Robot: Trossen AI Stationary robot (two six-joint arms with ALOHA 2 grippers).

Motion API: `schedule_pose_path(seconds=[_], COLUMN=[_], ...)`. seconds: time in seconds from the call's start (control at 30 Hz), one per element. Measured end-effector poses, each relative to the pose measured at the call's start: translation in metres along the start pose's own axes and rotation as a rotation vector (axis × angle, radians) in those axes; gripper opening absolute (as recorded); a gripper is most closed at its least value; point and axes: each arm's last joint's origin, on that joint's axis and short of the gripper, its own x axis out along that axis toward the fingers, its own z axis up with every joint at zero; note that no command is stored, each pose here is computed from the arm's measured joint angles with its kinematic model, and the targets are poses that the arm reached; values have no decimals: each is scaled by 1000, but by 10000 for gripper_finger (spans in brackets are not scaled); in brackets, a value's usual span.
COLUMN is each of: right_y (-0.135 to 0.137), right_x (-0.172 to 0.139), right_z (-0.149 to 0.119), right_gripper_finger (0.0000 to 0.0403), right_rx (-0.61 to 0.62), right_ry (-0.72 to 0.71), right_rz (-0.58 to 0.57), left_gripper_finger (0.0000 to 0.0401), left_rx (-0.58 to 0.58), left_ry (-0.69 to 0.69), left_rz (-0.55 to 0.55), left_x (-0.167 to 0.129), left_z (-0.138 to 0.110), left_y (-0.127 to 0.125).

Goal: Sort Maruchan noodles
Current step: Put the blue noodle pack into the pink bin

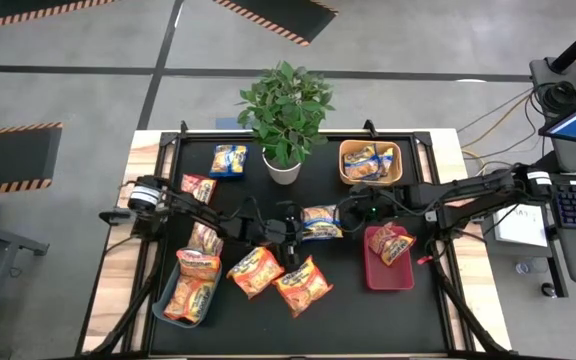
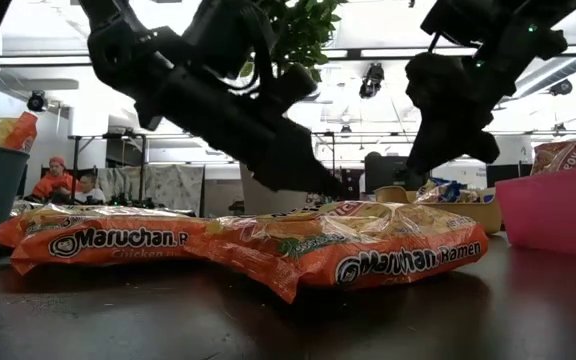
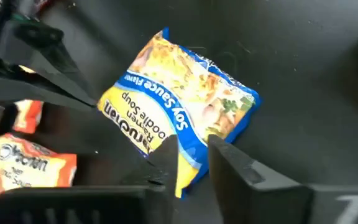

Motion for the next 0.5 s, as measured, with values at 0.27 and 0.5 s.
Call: schedule_pose_path(seconds=[0.27, 0.5], right_y=[-6, -8], right_x=[8, 20], right_z=[3, 1], right_gripper_finger=[179, 253], right_rx=[68, 122], right_ry=[20, 38], right_rz=[-28, -56], left_gripper_finger=[0, 0], left_rx=[-8, -35], left_ry=[48, 119], left_rz=[-1, 9], left_x=[9, 11], left_z=[-15, -24], left_y=[-1, 3])
